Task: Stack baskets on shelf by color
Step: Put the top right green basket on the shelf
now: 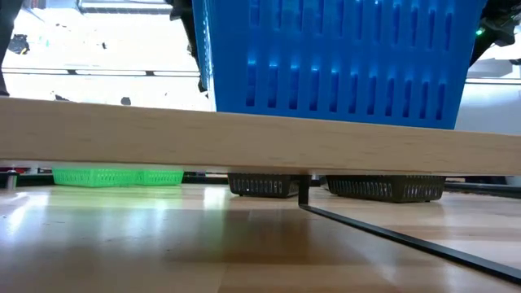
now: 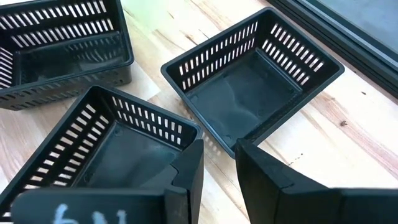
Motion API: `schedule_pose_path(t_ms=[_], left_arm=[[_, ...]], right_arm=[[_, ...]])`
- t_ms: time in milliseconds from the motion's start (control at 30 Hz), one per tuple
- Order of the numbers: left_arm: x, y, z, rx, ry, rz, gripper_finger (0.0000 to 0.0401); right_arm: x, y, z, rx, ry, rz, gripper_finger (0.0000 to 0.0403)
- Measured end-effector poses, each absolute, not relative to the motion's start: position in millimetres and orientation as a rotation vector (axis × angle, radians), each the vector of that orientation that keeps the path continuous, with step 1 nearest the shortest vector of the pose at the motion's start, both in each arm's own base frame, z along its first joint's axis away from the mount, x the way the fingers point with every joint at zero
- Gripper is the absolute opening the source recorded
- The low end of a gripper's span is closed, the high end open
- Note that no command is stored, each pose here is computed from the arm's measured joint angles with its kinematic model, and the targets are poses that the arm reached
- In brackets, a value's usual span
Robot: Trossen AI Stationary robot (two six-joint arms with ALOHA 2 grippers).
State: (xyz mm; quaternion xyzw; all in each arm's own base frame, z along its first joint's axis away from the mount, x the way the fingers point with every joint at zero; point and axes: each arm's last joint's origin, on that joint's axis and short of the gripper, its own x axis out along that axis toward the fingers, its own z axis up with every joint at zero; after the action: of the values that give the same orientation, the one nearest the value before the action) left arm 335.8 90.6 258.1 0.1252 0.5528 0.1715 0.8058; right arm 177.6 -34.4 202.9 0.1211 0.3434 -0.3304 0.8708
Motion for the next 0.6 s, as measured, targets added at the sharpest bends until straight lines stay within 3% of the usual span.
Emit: schedule_pose_path(t_ms=[267,600], left_arm=[[334,20,270,0.280,1.246,0.412,0.0000],[300,-92,287,0.178,1.224,0.492,0.0000]], right_arm=[[177,-34,203,0.243,0.725,-0.687,0.0118],[177,-34,203,0.218,0.736,-0.677,0.0118]])
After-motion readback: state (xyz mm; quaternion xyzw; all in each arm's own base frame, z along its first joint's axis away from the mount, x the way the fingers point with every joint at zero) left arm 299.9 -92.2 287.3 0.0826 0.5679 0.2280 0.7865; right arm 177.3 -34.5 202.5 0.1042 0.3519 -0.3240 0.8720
